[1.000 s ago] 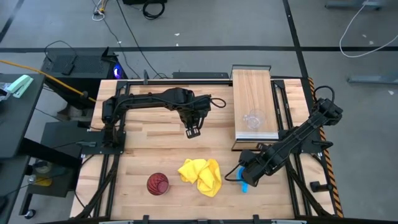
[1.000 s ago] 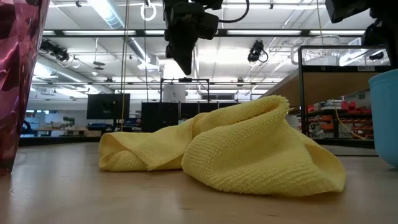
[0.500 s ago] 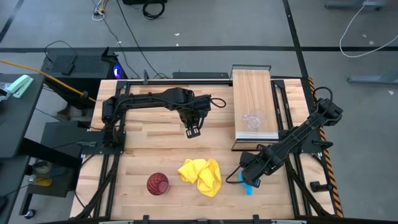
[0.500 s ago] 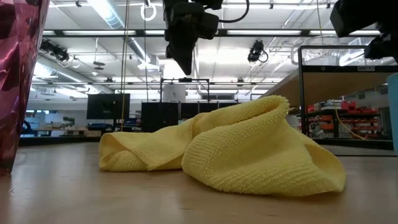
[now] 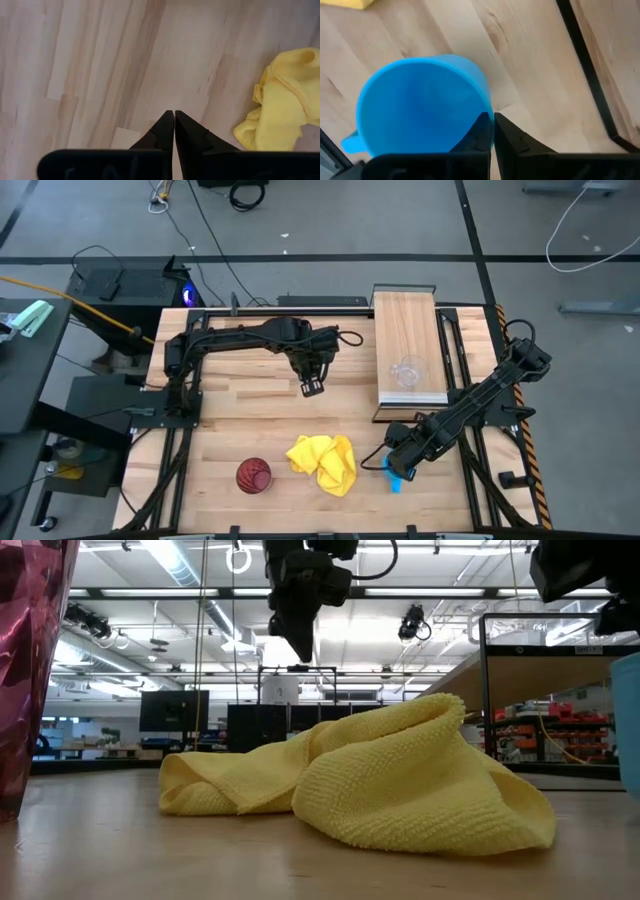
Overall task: Stack small to large cups/mugs on shelf
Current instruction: Put the blue mug on the shelf
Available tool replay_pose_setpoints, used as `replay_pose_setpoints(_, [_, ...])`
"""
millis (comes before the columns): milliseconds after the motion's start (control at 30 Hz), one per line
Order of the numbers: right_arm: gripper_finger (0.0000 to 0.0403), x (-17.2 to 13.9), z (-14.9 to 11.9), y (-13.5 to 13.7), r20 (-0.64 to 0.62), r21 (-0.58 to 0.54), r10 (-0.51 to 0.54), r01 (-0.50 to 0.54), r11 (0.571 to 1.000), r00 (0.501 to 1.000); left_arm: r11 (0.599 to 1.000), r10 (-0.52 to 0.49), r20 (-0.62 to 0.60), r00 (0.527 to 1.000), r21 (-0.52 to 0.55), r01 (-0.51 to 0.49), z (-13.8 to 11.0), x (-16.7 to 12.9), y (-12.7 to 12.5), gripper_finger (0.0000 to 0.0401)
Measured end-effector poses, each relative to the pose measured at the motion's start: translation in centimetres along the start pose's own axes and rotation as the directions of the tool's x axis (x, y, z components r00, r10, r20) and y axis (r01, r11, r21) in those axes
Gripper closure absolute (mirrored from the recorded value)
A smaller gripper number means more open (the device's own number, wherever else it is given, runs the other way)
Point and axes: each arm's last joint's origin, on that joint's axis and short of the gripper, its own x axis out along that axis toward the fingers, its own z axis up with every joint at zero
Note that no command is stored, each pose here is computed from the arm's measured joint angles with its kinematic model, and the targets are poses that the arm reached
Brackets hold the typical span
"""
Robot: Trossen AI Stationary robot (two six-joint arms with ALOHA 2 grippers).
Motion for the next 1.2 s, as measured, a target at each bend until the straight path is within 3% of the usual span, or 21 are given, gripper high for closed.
replay_pose_setpoints(267, [0.0398, -2.9, 0.4, 0.6, 0.026, 0.170, 0.079, -0.082, 0.982, 0.997, 1.000, 0.004, 0.020, 1.000, 0.010, -0.004, 0.3, 0.0, 0.9, 0.0389])
replay_pose_setpoints(700, [0.0400, -14.4, -0.3, -0.5, -0.015, 0.359, 0.035, -0.028, 0.933, 0.999, 0.999, 0.011, 0.030, 0.999, 0.032, -0.012, 0.5, -0.1, 1.9, 0.0376])
replay_pose_setpoints(800, [0.0400, -15.5, -0.2, -0.5, 0.006, 0.377, 0.087, -0.083, 0.923, 0.996, 0.999, 0.010, 0.043, 0.999, 0.033, -0.011, 0.6, -0.1, 1.9, 0.0381])
replay_pose_setpoints(1200, [0.0400, -17.3, 0.3, -1.0, 0.124, 0.438, 0.111, -0.155, 0.886, 0.986, 0.999, 0.009, 0.059, 0.998, 0.035, -0.011, 0.7, -0.1, 1.9, 0.0379])
